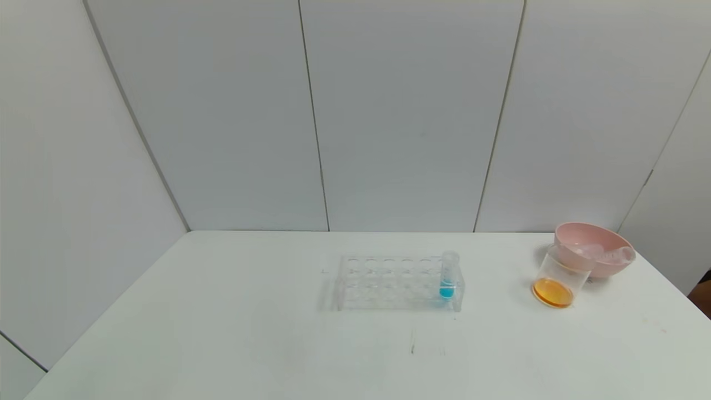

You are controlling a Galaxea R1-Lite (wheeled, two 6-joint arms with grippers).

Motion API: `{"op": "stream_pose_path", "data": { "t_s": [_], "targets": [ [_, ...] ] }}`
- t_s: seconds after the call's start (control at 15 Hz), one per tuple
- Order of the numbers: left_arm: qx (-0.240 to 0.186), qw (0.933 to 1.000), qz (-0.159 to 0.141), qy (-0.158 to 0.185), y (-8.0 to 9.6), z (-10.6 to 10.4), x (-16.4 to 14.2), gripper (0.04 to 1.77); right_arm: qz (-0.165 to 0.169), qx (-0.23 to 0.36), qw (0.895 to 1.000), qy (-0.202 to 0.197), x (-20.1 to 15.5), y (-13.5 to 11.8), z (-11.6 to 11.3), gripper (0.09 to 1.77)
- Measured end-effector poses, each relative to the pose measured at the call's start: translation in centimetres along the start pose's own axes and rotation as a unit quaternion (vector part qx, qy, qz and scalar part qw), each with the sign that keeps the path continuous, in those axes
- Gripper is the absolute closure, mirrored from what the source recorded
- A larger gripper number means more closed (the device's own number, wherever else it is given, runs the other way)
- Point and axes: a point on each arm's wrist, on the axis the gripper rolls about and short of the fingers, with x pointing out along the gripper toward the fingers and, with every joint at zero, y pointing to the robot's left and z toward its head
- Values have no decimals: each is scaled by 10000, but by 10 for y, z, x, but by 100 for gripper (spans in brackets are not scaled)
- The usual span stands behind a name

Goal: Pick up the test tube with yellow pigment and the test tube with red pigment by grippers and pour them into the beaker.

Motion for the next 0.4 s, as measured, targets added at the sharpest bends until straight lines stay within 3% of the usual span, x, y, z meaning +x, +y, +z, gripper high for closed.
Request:
{"op": "stream_pose_path", "data": {
  "t_s": [0.4],
  "targets": [
    [0,10000,-2,0,0,0,0,5,54,1,9999,92,2,0,-6,16]
  ]
}}
